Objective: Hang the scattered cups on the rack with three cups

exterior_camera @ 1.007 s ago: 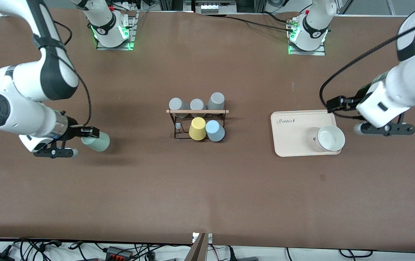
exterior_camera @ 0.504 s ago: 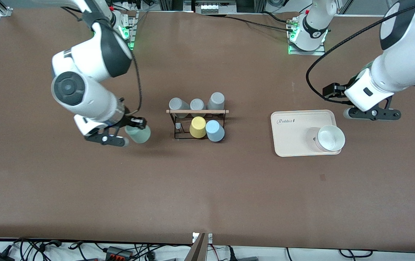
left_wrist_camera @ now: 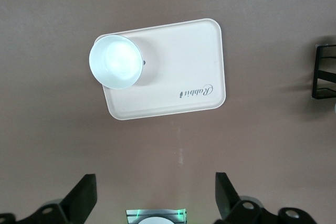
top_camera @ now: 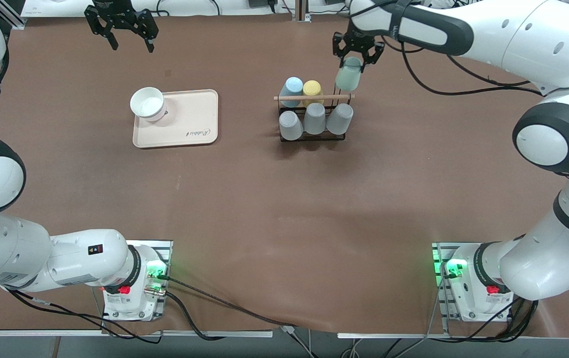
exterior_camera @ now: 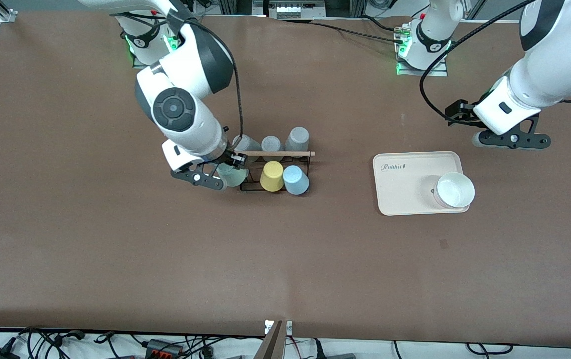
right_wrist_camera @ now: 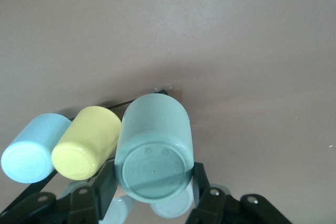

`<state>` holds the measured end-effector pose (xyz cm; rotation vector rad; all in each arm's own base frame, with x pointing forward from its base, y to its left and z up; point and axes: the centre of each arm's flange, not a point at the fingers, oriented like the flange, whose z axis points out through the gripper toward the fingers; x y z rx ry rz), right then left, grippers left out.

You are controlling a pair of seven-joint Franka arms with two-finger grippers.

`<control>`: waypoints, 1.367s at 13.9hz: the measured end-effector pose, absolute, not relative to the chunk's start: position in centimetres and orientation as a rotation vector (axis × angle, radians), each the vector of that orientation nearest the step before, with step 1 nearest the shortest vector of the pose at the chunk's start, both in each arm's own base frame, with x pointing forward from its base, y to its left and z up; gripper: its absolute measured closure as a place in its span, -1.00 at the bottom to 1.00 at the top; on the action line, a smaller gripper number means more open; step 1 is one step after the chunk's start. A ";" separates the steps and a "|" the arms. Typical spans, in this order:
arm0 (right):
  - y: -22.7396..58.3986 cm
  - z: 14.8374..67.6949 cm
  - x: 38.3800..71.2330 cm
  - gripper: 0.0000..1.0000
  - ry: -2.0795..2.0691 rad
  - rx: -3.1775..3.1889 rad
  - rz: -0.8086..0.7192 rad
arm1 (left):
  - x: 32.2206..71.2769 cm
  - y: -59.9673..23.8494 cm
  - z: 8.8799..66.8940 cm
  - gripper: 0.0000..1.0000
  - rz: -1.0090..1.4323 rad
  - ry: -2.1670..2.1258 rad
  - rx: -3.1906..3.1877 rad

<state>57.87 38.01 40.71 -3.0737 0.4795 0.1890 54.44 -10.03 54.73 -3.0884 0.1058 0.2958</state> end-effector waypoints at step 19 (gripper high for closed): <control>38.7 40.2 60.9 -1.00 0.296 -3.167 0.076 | 56.2 -7.7 57.3 -1.00 0.165 0.055 -3.124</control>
